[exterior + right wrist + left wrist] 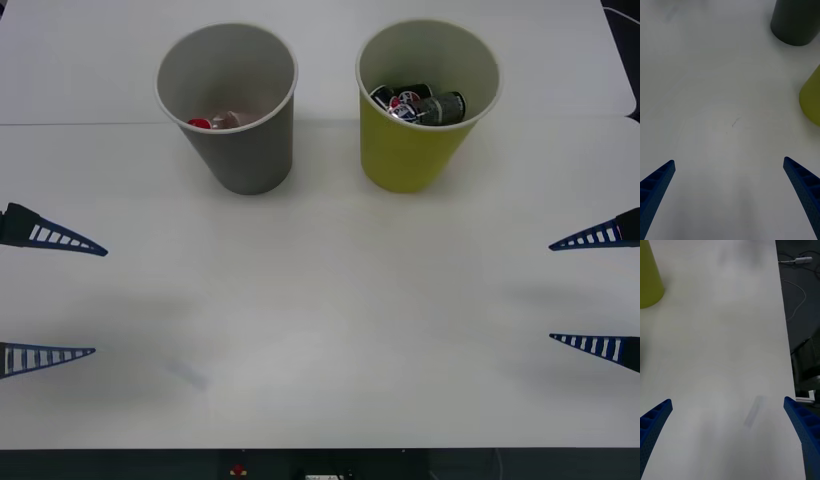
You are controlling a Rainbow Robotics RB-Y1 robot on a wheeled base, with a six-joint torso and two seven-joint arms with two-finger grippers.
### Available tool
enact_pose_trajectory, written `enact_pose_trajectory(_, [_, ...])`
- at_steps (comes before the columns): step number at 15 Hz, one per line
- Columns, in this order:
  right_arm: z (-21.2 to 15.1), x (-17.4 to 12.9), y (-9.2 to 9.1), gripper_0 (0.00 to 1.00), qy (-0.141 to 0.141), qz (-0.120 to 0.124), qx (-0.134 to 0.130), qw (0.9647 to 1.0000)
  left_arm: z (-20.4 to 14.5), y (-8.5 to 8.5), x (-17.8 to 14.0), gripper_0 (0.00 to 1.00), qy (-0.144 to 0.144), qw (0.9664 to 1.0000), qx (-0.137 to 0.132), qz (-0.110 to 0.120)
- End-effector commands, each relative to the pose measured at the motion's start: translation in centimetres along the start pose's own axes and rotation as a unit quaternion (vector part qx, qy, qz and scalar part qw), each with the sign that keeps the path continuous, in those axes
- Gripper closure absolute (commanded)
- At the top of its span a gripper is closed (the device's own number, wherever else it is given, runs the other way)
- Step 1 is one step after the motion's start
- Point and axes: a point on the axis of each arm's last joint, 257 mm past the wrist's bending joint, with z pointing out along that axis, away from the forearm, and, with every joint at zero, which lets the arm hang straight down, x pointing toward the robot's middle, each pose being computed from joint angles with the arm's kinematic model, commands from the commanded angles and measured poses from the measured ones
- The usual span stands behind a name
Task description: Put the can into the green bin and the plastic bottle into the gray bin
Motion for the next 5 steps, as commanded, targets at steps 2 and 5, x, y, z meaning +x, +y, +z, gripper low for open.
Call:
enact_pose_trajectory(2, [0.00, 0.00, 0.00, 0.00, 0.000, 0.000, 0.000, 1.0000, 0.22, -0.59, 0.26, 0.00, -0.002, 1.0000, 0.003, -0.006])
enact_pose_trajectory(5, [0.00, 0.00, 0.00, 0.00, 0.000, 0.000, 0.000, 1.0000, 0.22, -0.59, 0.29, 0.00, -0.002, 1.0000, 0.003, -0.007])
